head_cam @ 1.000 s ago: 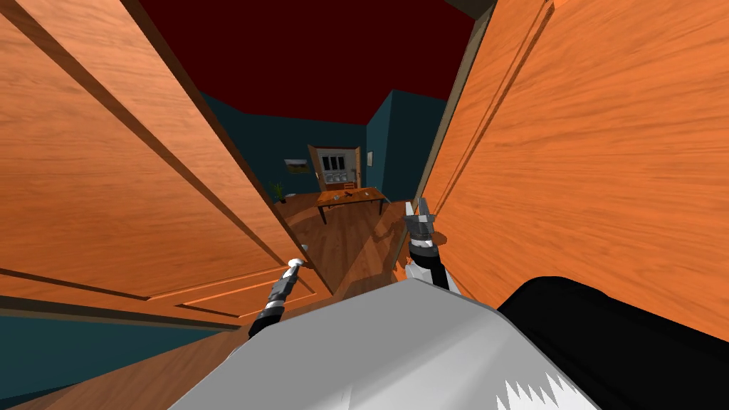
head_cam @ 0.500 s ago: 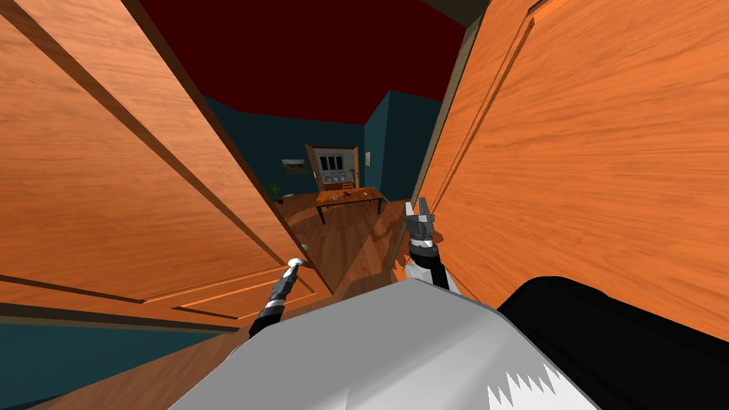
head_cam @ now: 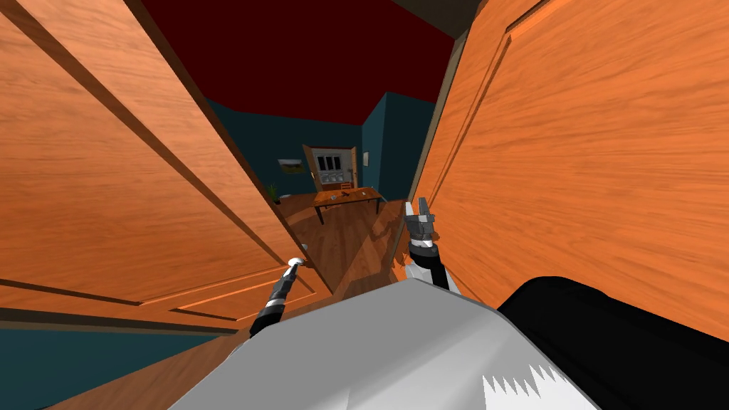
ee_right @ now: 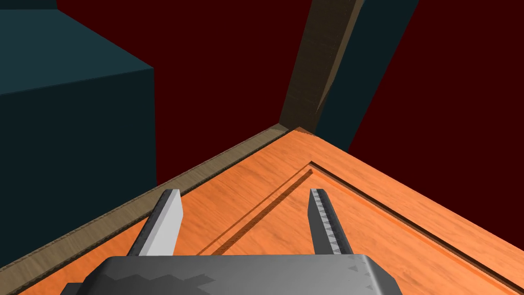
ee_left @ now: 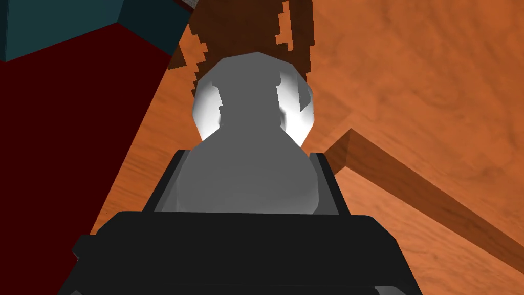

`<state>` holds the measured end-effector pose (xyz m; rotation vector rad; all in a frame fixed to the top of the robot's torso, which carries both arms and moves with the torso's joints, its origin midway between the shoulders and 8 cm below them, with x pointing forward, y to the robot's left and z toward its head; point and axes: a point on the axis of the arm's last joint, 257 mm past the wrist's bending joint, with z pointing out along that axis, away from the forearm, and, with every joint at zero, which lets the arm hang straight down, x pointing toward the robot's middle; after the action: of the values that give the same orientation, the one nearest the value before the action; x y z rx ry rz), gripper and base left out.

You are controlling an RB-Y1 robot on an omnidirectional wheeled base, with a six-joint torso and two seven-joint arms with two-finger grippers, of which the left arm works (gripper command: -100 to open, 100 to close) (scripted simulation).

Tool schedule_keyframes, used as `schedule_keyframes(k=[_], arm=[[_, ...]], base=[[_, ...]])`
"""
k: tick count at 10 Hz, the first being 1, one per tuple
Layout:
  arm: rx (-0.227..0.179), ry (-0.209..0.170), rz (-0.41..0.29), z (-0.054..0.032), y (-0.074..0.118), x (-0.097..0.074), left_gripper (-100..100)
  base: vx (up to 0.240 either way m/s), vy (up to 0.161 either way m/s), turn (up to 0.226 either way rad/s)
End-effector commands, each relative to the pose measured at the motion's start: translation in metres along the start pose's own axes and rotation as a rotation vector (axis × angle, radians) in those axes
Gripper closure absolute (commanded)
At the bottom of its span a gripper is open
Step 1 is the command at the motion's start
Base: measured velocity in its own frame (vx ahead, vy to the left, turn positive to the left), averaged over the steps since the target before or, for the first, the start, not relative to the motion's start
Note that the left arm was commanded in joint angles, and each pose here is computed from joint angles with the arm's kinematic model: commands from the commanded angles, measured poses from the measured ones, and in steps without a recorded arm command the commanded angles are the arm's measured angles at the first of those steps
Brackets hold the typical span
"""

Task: Pull the door open

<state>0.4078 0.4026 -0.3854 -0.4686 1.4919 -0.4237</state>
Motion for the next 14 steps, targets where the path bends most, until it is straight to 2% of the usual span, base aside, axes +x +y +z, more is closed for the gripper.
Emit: schedule_keyframes(k=[1,2,3,4,5,7,9,10,11,12,13,14], arm=[[0.000,0.001,-0.046,-0.0001,-0.0020,0.0029,100],[-0.003,-0.003,-0.087,0.0008,-0.0018,0.0022,100],[-0.003,-0.003,-0.094,0.0008,-0.0018,0.0022,100],[-0.006,-0.007,-0.139,0.0016,-0.0016,0.0016,100],[-0.006,-0.007,-0.143,0.0016,-0.0016,0.0016,100],[-0.011,-0.016,-0.222,0.0032,-0.0012,0.0004,100],[-0.013,-0.021,-0.281,0.0040,-0.0009,-0.0002,100],[-0.013,-0.021,-0.288,0.0040,-0.0009,-0.0002,100],[-0.015,-0.026,-0.334,0.0049,-0.0006,-0.0008,100],[-0.015,-0.026,-0.337,0.0049,-0.0006,-0.0008,100],[-0.018,-0.031,-0.385,0.0057,-0.0003,-0.0014,100],[-0.018,-0.031,-0.387,0.0057,-0.0003,-0.0014,100]], base=[[-0.035,0.018,-0.029],[-0.039,0.021,-0.055],[-0.032,0.017,-0.039],[-0.030,0.020,-0.061],[-0.027,0.014,-0.025],[-0.046,0.020,-0.057],[-0.045,0.019,-0.057],[-0.029,0.012,-0.022],[-0.038,0.016,-0.045],[-0.034,0.017,-0.043],[-0.039,0.021,-0.063],[-0.033,0.016,-0.031]])
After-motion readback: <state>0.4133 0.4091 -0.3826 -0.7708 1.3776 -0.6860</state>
